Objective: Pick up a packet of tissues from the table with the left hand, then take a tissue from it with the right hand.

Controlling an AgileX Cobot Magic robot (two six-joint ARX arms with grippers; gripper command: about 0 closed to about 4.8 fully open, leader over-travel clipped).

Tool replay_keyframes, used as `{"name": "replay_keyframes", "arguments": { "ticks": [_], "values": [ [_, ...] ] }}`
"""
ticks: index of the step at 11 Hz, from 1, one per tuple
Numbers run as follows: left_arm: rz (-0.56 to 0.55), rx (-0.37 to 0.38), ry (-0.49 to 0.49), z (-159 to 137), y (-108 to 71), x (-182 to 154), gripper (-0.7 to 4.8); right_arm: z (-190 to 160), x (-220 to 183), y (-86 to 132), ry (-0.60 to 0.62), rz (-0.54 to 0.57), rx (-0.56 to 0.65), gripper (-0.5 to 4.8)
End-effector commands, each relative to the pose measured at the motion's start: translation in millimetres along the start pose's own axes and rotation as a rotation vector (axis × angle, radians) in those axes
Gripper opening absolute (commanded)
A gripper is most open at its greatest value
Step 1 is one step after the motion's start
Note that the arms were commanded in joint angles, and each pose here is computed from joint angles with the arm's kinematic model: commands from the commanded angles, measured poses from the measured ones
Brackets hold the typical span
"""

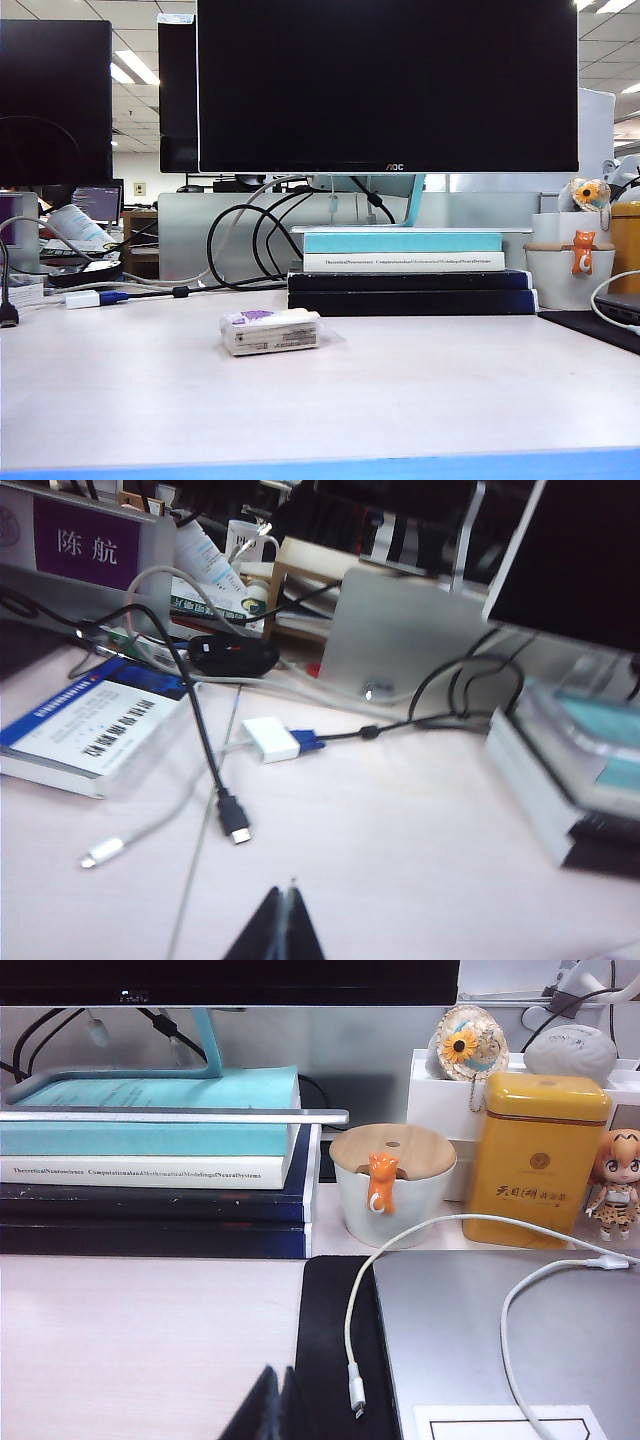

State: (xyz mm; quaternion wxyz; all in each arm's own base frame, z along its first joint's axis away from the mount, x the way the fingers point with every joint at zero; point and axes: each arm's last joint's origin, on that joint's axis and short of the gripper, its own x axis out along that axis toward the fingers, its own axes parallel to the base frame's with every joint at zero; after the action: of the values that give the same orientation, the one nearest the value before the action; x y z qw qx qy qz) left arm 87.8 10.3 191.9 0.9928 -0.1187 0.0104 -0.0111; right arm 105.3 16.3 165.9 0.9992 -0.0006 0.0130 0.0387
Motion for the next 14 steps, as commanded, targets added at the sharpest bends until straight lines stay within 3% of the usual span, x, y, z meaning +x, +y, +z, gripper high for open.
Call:
{"name": "replay_keyframes", "arguments": {
  "ticks": [1, 3, 4, 7, 10, 12, 13, 14],
  "values": [
    [-0.002, -0.022, -0.031, 4, -0.8, -1, -0.05, -2, 0, 0, -0.009, 0.002, -0.002, -0.06],
    [-0.266, -0.003, -0.025, 8, -9.6, -2, -0.05, 0, 0, 0, -0.017, 0.004, 0.057, -0.06],
    [-0.315, -0.005, -0.029, 9, -11.3, -3, -0.05, 4, 0, 0, -0.023, 0.005, 0.057, -0.06],
    [-0.387, -0.032, -0.051, 15, -14.4, -4, -0.05, 41, -6, -3, -0.132, -0.085, 0.113, -0.06],
    [-0.426, 0.013, -0.143, 62, -26.0, -4, -0.05, 61, -6, -3, -0.163, -0.089, 0.135, -0.06],
    [-0.422, 0.046, -0.014, 78, -23.0, 33, 0.31, 86, 5, -1, -0.155, -0.079, 0.211, -0.06],
    [-0.49, 0.107, 0.008, 88, -20.6, 63, 0.9, 105, 20, 1, -0.112, -0.057, 0.203, -0.06],
    [-0.559, 0.165, 0.029, 93, -19.6, 80, 0.9, 116, 32, 4, -0.073, 0.005, 0.196, -0.06]
  ]
}}
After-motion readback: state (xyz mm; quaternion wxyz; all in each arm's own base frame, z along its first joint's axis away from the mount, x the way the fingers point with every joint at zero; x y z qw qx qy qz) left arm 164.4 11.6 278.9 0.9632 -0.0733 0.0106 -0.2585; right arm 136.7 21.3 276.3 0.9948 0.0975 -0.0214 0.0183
